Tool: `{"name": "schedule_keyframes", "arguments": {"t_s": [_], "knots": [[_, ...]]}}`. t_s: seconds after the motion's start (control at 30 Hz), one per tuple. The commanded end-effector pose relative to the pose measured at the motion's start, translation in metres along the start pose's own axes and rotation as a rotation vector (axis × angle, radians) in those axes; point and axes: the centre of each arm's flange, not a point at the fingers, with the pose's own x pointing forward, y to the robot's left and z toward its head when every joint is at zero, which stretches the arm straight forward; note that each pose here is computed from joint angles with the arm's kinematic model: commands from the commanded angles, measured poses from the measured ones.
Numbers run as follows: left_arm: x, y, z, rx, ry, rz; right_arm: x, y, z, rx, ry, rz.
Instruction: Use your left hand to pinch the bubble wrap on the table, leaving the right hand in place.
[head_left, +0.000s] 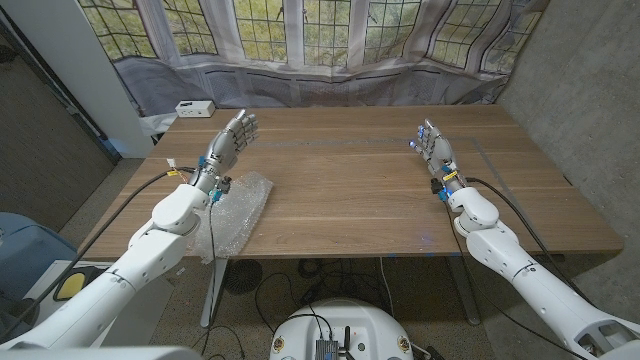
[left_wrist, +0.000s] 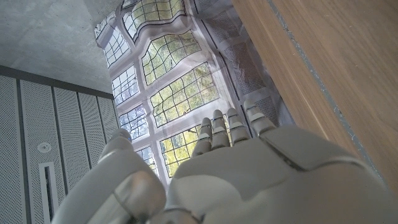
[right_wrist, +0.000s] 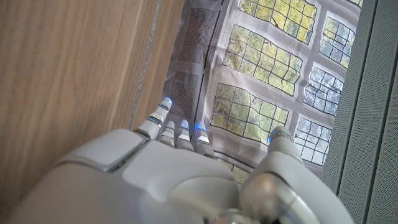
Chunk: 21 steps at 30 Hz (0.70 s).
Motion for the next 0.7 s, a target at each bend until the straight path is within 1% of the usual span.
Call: {"name": "schedule_keyframes", "arguments": {"t_s": [0.03,0.17,0.23,0.4,0.7], "knots": [[-0.018,0.010,0.008,0.032,-0.029,0.002,-0.005,0.004,-0.003,0.005,0.002,-0.022],[-0.024,0.012,0.009,0.025,-0.042,0.000,-0.005,0.005,-0.003,-0.002,0.004,-0.015],[-0.027,0.012,0.010,0.031,-0.047,-0.002,-0.005,0.005,-0.001,-0.011,0.002,-0.008],[-0.035,0.013,0.014,0.048,-0.064,0.003,-0.005,0.006,0.003,-0.019,-0.001,-0.016],[-0.049,0.016,0.015,0.080,-0.091,0.016,-0.007,0.004,0.002,-0.026,0.013,-0.016]]}}
